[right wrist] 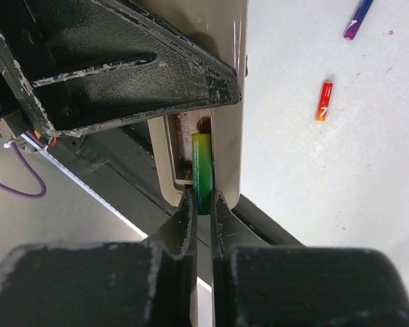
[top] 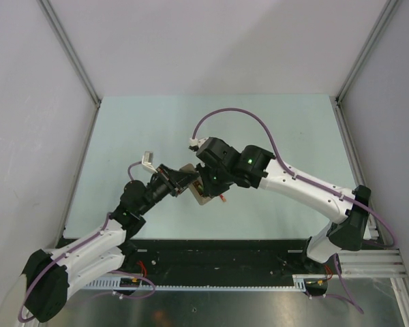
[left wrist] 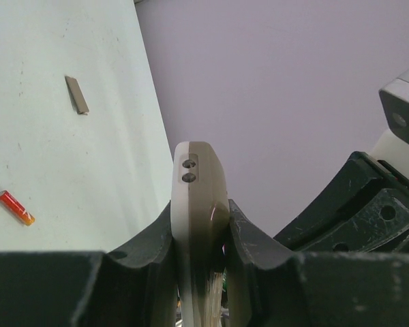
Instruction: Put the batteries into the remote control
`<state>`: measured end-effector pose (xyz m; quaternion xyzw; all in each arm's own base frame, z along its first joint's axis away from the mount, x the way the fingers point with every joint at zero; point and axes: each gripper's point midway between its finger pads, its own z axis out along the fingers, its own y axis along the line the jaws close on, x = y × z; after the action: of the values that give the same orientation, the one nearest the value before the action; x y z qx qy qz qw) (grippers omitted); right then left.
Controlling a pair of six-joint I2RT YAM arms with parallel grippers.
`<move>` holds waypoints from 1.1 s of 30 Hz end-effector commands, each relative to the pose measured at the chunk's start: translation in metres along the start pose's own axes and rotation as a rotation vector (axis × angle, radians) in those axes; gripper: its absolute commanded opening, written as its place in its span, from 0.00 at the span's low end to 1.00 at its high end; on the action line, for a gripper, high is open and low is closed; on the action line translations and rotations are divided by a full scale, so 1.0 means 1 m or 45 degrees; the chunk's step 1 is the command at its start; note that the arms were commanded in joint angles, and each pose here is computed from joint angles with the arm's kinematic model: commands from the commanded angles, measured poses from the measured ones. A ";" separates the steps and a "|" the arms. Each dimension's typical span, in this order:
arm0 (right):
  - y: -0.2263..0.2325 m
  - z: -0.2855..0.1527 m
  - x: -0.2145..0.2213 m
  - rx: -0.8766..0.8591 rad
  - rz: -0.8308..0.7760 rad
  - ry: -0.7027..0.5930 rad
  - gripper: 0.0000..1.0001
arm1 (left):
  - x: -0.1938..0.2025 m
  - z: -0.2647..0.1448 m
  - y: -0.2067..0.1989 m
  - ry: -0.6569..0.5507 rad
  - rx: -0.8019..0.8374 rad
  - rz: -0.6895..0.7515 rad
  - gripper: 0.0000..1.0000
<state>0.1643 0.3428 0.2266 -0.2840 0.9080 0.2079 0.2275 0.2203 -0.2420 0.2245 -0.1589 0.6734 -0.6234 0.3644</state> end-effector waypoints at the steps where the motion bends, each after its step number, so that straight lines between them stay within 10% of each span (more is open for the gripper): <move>1: 0.017 -0.022 -0.022 -0.073 -0.024 -0.145 0.00 | -0.009 0.001 -0.035 -0.034 0.130 0.021 0.00; 33: 0.011 -0.021 -0.014 -0.024 0.013 -0.148 0.00 | -0.012 -0.005 -0.052 -0.054 0.195 0.024 0.00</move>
<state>0.1656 0.3543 0.2467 -0.2662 0.8947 0.2336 0.2722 0.2153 -0.2397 0.2415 -0.1536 0.6554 -0.6385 0.3730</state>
